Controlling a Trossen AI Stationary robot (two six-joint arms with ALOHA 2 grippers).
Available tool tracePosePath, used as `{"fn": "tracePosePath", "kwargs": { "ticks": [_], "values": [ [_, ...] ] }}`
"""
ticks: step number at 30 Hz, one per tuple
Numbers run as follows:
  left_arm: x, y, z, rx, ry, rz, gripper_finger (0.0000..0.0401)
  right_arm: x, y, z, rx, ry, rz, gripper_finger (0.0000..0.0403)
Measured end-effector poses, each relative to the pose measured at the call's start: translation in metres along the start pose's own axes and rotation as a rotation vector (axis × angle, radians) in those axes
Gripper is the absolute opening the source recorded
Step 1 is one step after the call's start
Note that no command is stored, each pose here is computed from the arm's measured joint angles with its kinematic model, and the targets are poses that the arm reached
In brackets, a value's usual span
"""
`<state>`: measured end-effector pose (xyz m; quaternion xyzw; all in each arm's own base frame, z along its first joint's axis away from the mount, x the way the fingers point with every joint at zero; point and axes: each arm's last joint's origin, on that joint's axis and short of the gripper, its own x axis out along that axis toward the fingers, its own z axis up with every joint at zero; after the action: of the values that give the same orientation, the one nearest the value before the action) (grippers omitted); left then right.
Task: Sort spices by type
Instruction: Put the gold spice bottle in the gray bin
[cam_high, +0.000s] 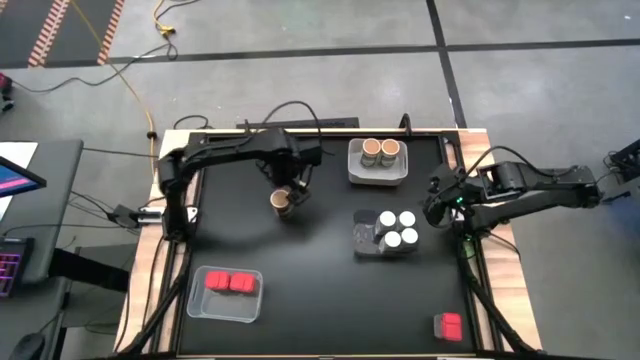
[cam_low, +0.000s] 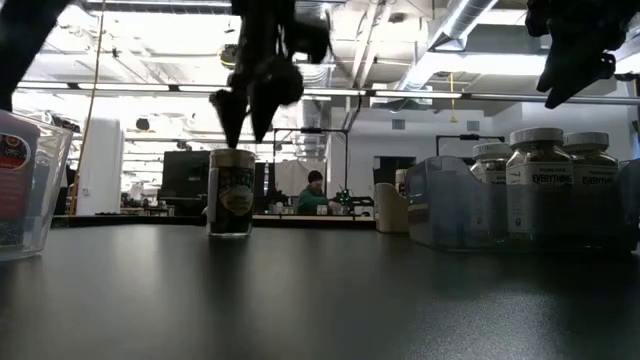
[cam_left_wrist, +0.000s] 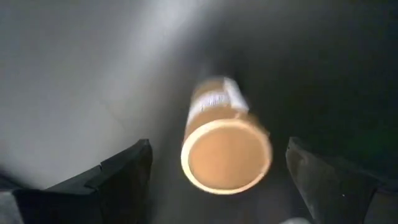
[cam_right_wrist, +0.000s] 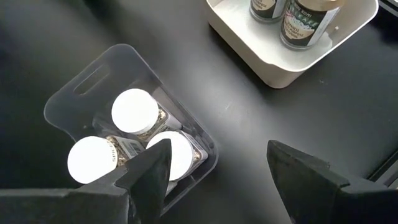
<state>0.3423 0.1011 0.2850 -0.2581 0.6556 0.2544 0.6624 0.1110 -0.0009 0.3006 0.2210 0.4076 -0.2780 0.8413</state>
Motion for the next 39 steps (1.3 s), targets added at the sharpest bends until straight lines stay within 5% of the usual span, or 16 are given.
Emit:
{"fn": "tracePosePath", "kwargs": {
  "ticks": [8, 12, 16, 26, 39],
  "values": [
    [-0.045, -0.031, -0.031, -0.002, -0.429, 0.044, 0.0354, 0.0, 0.002, 0.002, -0.045, -0.02, 0.017, 0.0292],
    [-0.028, -0.045, -0.062, -0.077, -0.59, 0.138, 0.0355, 0.0, 0.005, 0.005, -0.087, -0.055, 0.044, 0.0292],
    [0.0, -0.046, -0.098, -0.176, -0.693, 0.019, 0.0355, -0.001, 0.01, 0.011, -0.152, -0.104, 0.107, 0.0292],
    [0.038, -0.029, -0.159, -0.251, -0.885, -0.342, 0.0355, 0.023, 0.051, 0.048, -0.462, -0.306, 0.294, 0.0292],
    [0.022, -0.001, -0.189, -0.168, -0.887, -0.282, 0.0355, 0.098, 0.098, 0.15, -0.655, -0.242, 0.352, 0.0292]
  ]
}}
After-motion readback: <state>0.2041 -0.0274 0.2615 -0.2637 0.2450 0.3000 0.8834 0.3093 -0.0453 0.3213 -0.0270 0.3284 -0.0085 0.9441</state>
